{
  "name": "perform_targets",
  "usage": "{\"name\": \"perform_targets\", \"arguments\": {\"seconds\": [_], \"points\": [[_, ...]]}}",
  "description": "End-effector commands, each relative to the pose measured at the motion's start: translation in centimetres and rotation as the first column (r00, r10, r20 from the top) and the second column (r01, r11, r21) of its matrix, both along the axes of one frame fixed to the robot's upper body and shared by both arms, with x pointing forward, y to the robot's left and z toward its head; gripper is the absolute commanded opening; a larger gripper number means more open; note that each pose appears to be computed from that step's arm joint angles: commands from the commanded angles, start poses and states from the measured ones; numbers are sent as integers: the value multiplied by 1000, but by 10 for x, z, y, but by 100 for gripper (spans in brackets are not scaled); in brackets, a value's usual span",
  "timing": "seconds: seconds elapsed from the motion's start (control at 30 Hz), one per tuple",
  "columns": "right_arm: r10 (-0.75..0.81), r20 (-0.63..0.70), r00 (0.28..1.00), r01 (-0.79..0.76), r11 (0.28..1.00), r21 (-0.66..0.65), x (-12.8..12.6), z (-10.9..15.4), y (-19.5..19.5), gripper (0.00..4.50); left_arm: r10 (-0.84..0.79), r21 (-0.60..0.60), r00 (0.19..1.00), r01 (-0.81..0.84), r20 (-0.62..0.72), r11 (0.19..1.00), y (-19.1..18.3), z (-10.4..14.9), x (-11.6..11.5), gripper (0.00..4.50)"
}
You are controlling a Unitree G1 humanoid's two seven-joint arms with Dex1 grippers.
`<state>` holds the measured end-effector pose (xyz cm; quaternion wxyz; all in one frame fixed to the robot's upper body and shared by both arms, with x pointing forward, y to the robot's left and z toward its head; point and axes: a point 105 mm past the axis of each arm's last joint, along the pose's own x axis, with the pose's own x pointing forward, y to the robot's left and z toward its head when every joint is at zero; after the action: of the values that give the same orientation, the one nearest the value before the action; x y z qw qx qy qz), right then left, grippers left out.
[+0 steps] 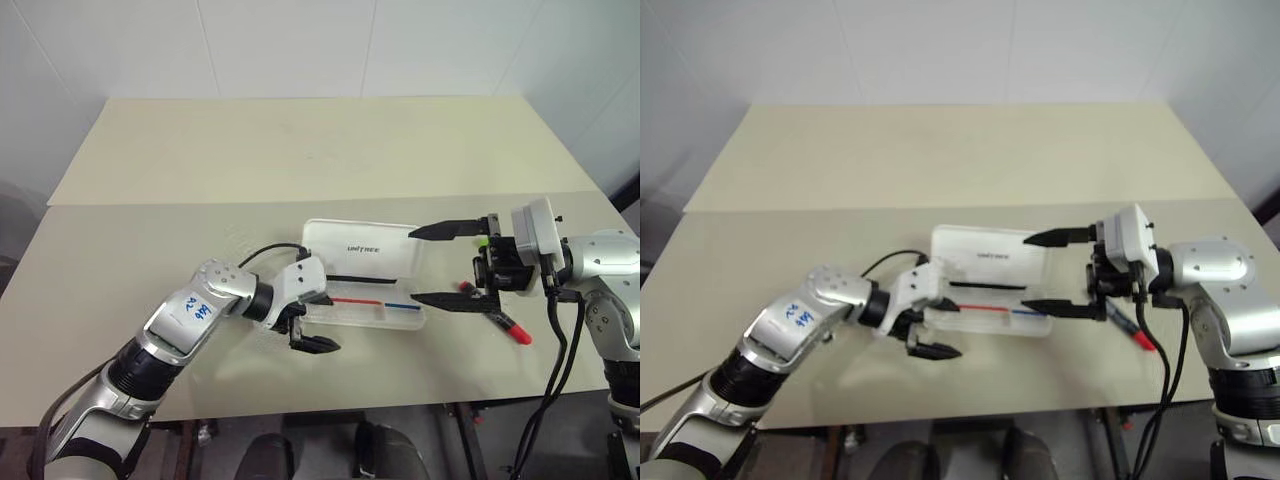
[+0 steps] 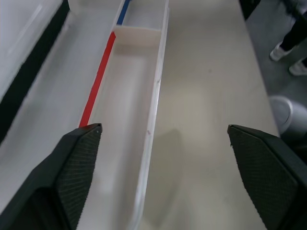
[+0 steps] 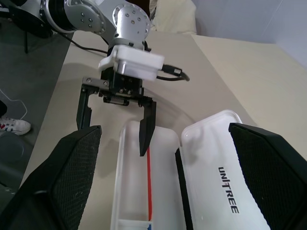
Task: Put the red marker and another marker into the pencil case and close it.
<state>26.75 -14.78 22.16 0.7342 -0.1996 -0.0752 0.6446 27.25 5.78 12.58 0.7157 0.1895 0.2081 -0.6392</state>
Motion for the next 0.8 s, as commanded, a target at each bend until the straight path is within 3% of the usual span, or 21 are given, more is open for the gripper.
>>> {"name": "perform_targets", "arguments": {"seconds": [0.03,0.47,0.8], "points": [[15,22,1000,-15,1000,13,0,7,1,450,-9,-50,1000,9,8,999,-2,11,-8,441],[33,8,999,-33,999,3,0,12,2,450,-51,-224,996,33,-75,974,-3,-5,-29,441],[25,-1,1000,-25,1000,-7,-2,14,-1,450,-104,-337,995,94,-11,937,-4,-9,-27,441]]}}
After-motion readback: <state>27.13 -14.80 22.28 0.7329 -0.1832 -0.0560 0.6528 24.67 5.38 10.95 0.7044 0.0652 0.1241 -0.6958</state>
